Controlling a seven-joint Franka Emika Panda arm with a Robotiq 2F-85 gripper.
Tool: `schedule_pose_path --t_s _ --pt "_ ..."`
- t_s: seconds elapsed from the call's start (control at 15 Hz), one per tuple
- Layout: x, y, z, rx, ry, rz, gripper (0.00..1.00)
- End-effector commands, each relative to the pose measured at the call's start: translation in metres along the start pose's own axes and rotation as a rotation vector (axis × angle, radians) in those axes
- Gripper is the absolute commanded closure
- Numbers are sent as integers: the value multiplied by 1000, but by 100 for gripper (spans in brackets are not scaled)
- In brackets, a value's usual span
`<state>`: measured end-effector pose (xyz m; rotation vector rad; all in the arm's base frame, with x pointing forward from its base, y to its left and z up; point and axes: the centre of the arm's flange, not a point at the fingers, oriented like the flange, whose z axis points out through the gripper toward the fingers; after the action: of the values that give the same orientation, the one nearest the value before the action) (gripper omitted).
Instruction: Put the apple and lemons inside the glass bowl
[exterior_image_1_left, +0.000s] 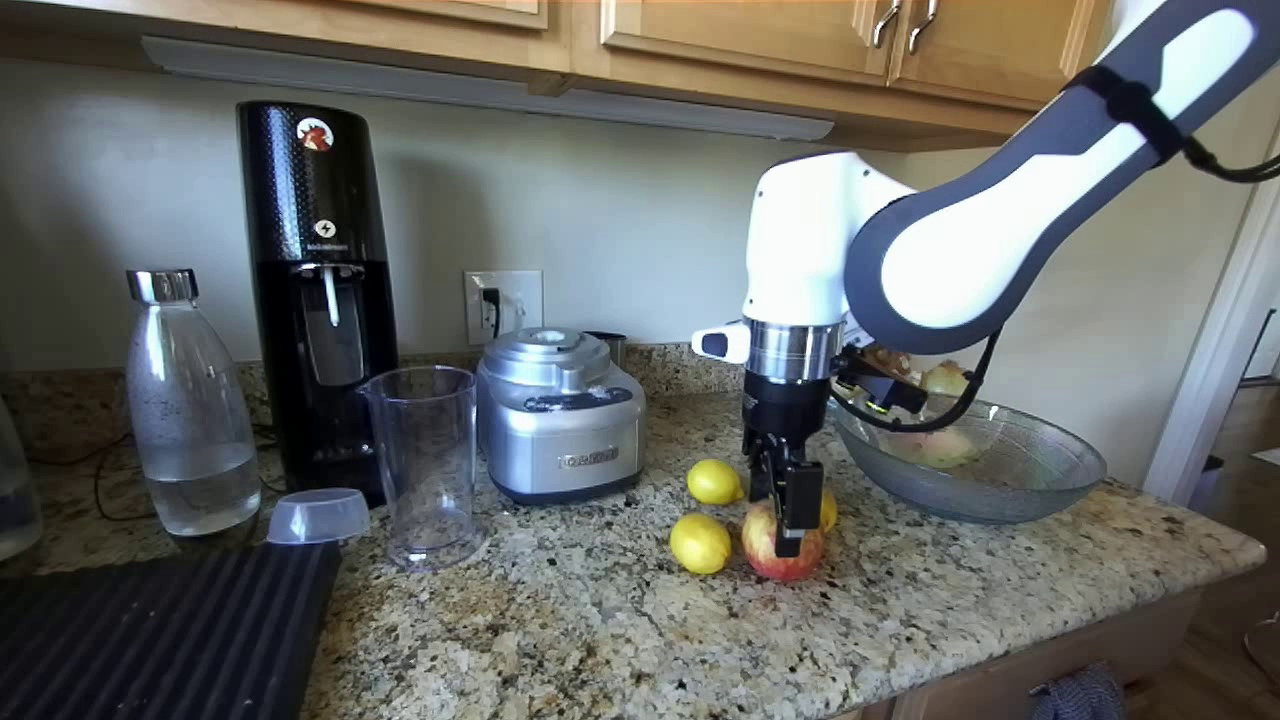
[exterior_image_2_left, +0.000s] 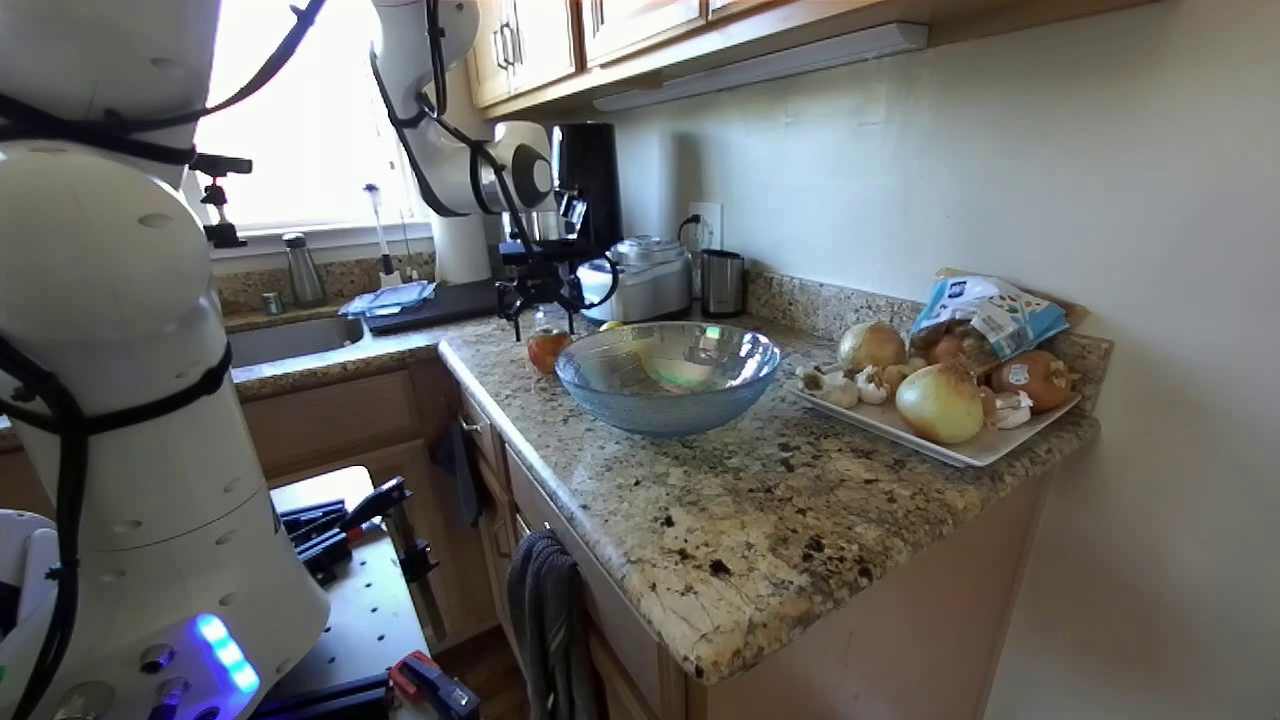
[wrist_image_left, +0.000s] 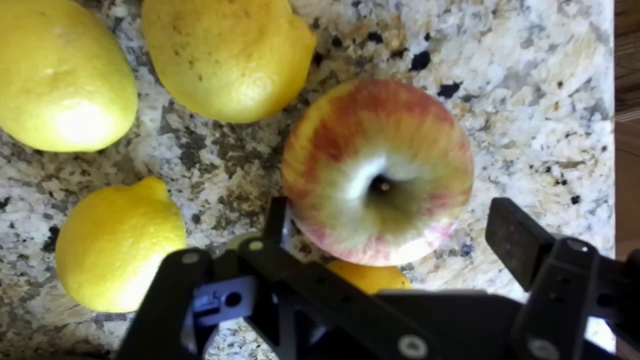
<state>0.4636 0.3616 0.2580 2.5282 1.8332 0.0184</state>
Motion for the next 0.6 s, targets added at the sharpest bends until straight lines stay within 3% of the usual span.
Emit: schedule_pose_path --t_s 0.0,0.53 --pt "-13 -4 10 -26 9 -20 0" --pt "-21 4 33 -3 -28 3 0"
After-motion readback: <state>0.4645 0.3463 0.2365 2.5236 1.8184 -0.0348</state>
